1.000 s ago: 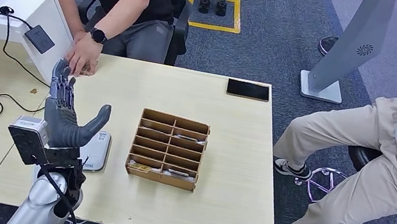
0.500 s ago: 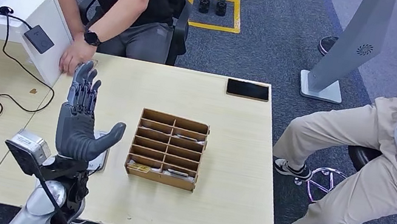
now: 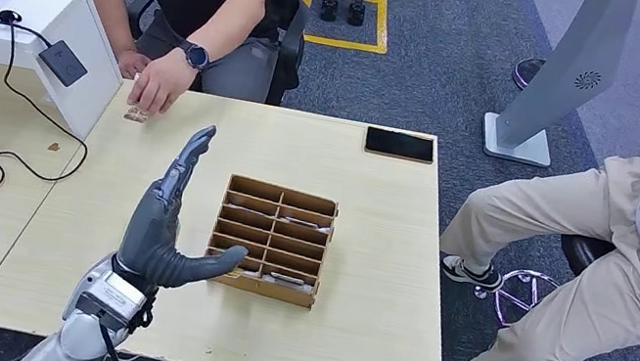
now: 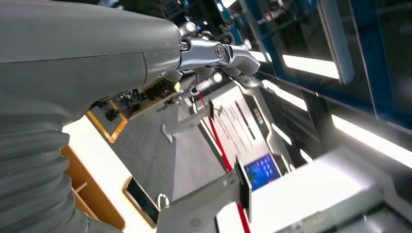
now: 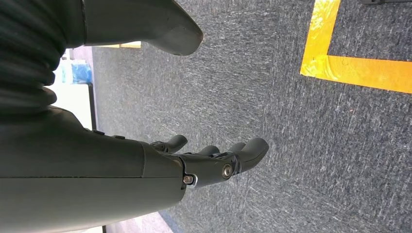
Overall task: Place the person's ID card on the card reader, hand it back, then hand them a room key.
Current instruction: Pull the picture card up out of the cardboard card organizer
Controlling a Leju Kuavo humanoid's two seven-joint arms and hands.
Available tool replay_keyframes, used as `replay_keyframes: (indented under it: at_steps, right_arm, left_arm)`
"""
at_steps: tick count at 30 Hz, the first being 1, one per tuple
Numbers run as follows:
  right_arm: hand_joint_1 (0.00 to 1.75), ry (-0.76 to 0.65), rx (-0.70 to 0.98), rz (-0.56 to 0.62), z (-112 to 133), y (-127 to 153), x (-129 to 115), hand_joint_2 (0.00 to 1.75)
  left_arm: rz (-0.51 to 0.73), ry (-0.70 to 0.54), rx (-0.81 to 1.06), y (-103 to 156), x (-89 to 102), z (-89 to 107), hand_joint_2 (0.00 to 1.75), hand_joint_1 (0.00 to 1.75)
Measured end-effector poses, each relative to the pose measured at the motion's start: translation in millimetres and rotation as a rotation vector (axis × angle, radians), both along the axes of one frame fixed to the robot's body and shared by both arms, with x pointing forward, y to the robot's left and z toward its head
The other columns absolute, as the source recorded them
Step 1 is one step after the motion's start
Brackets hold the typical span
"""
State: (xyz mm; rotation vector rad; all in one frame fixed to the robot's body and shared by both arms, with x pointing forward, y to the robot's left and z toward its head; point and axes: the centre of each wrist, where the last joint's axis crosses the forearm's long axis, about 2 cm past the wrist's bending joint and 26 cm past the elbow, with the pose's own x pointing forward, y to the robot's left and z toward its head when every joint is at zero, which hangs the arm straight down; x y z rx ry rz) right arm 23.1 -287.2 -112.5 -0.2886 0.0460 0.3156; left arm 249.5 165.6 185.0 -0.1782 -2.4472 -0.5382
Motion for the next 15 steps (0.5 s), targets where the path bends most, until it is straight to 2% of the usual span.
replay_keyframes:
  at_steps: [3,9,15]
  right_arm:
    - [0.00,0.004,0.001,0.000,0,-1,0,1.75]
    - [0.00,0.016,0.000,-0.003,0,-1,1,1.75]
    - [0.00,0.019,0.004,-0.003,0,-2,1,1.75]
  left_arm:
    - [-0.005,-0.017,0.062,-1,0.8,-2.7,1.75,0.00]
    - [0.066,-0.046,0.200,1,7.0,-9.2,1.75,0.00]
    - [0.026,-0.047,0.356,4,13.2,-15.5,1.75,0.00]
